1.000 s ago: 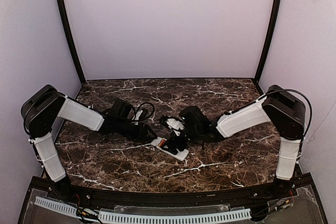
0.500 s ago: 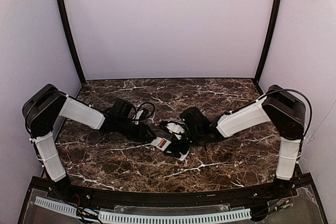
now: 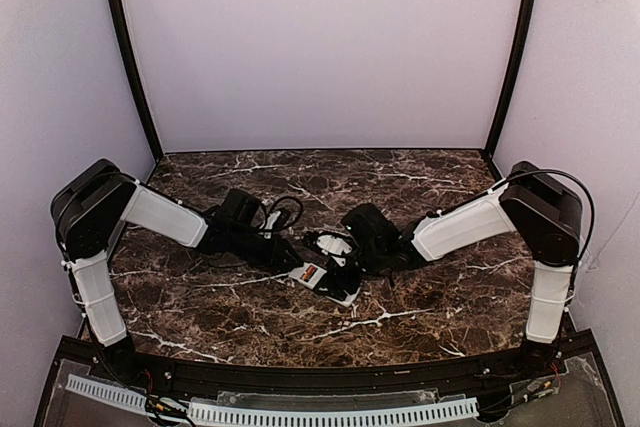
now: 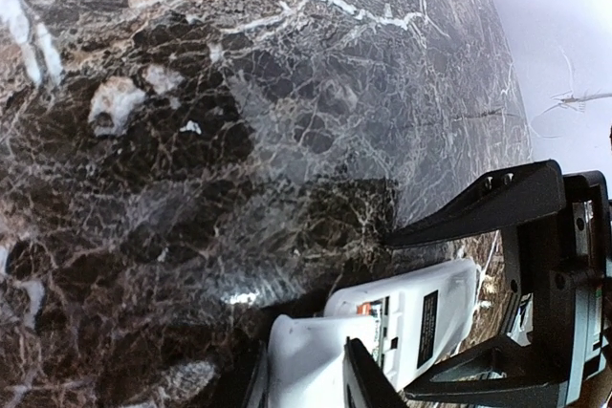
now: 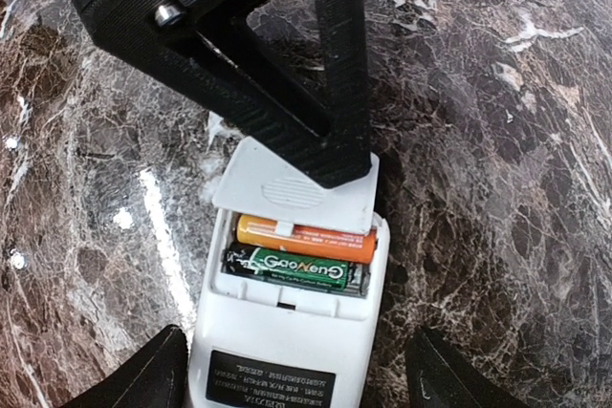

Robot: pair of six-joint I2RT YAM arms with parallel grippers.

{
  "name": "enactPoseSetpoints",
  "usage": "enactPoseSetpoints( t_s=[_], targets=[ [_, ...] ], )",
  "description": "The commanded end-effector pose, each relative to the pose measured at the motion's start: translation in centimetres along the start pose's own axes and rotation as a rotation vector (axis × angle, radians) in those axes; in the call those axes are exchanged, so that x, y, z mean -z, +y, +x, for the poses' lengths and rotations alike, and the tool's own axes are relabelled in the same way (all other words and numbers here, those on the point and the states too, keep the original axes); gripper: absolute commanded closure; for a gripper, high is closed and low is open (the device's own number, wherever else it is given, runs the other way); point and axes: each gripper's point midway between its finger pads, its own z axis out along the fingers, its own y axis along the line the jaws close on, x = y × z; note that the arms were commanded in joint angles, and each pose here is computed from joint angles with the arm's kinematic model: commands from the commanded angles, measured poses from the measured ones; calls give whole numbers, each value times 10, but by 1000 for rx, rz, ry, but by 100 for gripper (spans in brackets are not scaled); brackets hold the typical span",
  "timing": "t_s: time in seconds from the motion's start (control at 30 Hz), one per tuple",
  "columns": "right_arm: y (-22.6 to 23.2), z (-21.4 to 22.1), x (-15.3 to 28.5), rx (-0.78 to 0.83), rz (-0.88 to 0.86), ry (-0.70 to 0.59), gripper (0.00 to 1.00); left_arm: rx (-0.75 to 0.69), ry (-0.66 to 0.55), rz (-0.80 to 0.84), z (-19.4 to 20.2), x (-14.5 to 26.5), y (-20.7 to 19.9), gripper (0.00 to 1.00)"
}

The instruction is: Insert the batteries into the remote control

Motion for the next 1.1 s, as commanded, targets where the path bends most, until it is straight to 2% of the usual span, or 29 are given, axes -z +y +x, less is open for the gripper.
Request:
enactPoseSetpoints(
  t_s=[0.0, 0.43, 0.87, 1.07],
  targets=[
    [-6, 8, -5, -6, 16, 35, 23, 119, 169, -122, 58, -11, 37, 74],
    [-7, 6, -9, -8, 13, 32, 27, 103, 187, -135, 62, -14, 32, 78],
    [-6, 7, -11, -3, 11, 22, 34, 81, 194, -162, 61, -18, 31, 74],
    [-1, 9, -10, 7, -16, 14, 36, 54, 170, -157, 58, -19, 30, 79]
  ],
)
